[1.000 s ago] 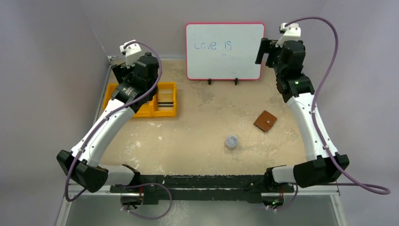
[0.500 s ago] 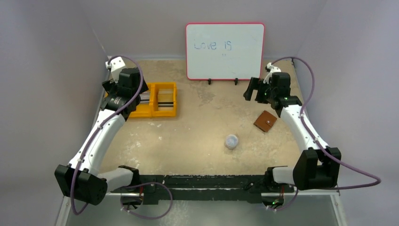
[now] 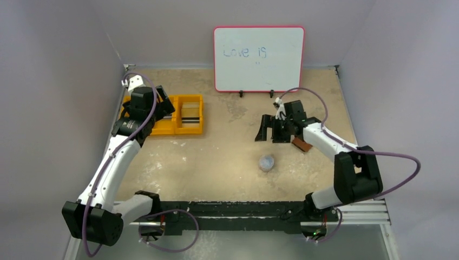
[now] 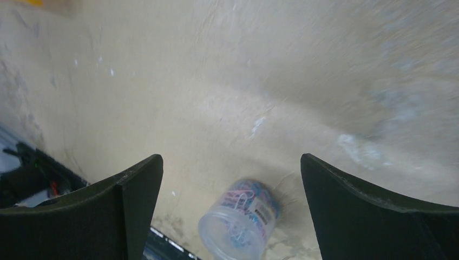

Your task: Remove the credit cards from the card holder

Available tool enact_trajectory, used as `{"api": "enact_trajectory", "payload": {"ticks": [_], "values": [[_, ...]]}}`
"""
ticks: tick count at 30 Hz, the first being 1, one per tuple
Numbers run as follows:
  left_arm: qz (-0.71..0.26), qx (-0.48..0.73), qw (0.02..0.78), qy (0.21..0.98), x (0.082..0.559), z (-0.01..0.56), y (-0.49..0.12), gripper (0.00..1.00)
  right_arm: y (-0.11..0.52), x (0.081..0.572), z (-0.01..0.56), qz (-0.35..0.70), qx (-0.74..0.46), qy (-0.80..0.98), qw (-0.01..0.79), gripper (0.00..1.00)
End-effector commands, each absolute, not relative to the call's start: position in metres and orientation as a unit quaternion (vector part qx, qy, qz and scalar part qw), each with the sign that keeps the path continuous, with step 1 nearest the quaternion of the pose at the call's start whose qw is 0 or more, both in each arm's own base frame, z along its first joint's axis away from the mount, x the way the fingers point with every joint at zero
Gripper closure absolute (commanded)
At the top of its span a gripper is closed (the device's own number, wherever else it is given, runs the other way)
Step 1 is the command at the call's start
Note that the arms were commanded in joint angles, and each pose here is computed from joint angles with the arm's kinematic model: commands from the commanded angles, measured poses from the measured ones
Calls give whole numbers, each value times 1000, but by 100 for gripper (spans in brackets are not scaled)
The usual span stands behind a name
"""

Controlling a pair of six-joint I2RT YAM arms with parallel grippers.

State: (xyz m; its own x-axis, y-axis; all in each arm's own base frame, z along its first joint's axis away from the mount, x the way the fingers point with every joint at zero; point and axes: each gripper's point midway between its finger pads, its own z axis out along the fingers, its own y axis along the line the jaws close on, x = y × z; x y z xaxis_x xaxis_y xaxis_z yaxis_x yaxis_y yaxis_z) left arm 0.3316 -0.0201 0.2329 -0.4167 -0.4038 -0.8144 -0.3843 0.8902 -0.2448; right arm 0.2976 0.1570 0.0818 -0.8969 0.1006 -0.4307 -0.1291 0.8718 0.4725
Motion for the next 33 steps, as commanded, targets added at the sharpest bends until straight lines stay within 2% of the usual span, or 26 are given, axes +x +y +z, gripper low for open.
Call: {"api": "enact_trajectory", "payload": {"ticks": [1, 9, 18, 20, 25, 33], "values": [[-53, -237, 515, 822, 334, 254, -27, 0, 190, 258, 70, 309, -35, 936, 166, 2], [-76, -229, 514, 823, 340, 253, -36, 0, 221, 181, 56, 370, -131, 917, 70, 7], [-113, -201, 494, 838, 348, 241, -55, 1, 234, 150, 58, 381, -174, 908, 31, 13], [-136, -184, 480, 847, 350, 234, -67, 2, 233, 162, 62, 364, -172, 914, 53, 13], [-211, -138, 434, 865, 358, 213, -113, 3, 225, 216, 97, 294, -127, 932, 171, 11], [-233, -111, 389, 884, 388, 168, -157, 5, 183, 283, 170, 177, -5, 918, 355, 0]]}}
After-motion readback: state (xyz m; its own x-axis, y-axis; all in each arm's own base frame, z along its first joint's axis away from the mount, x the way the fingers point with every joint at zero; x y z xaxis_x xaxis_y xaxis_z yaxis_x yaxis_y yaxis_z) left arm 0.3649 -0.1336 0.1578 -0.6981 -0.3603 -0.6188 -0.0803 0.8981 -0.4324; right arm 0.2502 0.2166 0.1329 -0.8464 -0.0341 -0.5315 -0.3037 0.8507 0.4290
